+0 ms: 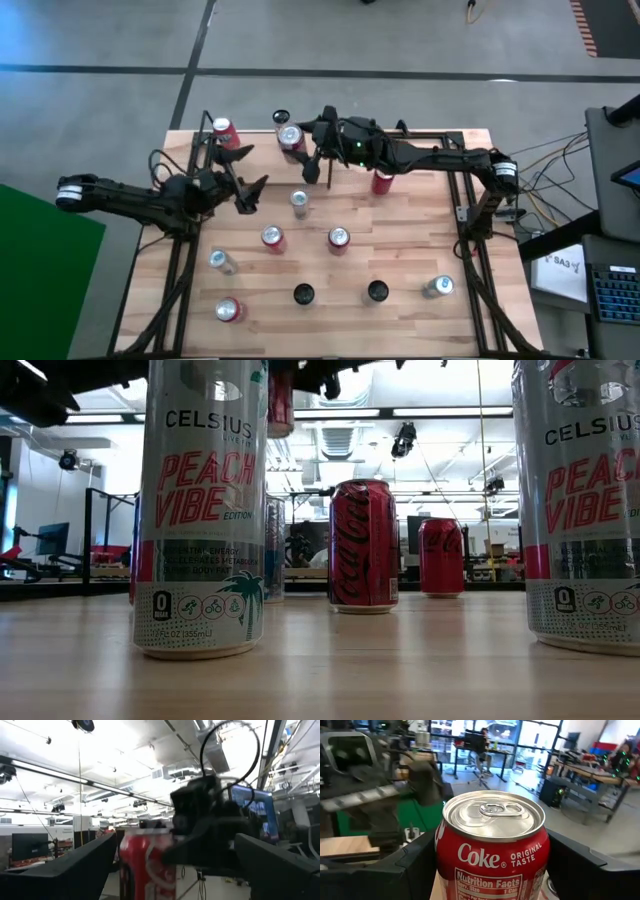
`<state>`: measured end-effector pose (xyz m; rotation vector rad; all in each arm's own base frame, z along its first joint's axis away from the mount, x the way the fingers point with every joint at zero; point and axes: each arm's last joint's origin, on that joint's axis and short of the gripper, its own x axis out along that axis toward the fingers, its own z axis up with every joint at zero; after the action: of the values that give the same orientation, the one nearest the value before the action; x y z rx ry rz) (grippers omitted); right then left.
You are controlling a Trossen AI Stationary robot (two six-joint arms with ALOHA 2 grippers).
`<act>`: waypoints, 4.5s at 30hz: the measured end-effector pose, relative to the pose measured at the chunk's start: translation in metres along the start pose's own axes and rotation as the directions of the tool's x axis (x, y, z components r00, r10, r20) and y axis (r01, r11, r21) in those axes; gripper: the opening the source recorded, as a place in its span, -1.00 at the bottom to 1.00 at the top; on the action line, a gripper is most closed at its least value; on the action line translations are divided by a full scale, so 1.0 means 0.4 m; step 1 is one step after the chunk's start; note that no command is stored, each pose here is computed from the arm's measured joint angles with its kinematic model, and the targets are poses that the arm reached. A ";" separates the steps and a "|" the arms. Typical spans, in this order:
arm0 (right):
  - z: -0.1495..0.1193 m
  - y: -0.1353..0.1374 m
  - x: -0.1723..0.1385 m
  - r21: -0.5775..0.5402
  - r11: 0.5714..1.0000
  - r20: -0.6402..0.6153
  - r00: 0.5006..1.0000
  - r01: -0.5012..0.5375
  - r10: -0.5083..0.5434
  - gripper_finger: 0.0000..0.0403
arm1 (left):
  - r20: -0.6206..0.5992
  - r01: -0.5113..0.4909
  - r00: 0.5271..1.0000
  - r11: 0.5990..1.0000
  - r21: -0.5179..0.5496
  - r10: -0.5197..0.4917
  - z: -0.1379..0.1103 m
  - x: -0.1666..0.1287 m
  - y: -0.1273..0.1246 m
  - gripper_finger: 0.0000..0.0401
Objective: Place canned beverage on shelf
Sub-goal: Put the red white soda can on the shelf
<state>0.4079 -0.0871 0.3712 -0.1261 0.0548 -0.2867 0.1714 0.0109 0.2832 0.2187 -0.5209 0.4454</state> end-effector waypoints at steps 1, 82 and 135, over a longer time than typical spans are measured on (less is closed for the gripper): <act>-0.009 -0.007 0.004 0.007 1.000 -0.004 1.000 0.007 -0.007 0.43 | 0.004 -0.001 1.000 1.000 0.003 0.001 0.006 -0.003 0.003 0.92; -0.340 -0.074 0.168 0.024 0.987 -0.258 0.955 0.156 -0.144 0.44 | -0.010 -0.082 0.996 0.994 0.077 0.083 0.036 -0.022 0.029 0.81; -0.239 -0.029 0.126 -0.204 0.977 -0.186 0.978 0.058 -0.097 0.44 | -0.344 -0.010 0.938 0.996 0.090 0.041 -0.070 -0.022 -0.001 0.81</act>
<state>0.4461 -0.1237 0.2762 -0.2980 0.2742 -0.3714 0.1767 0.0162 0.2549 0.2118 -0.1592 0.5201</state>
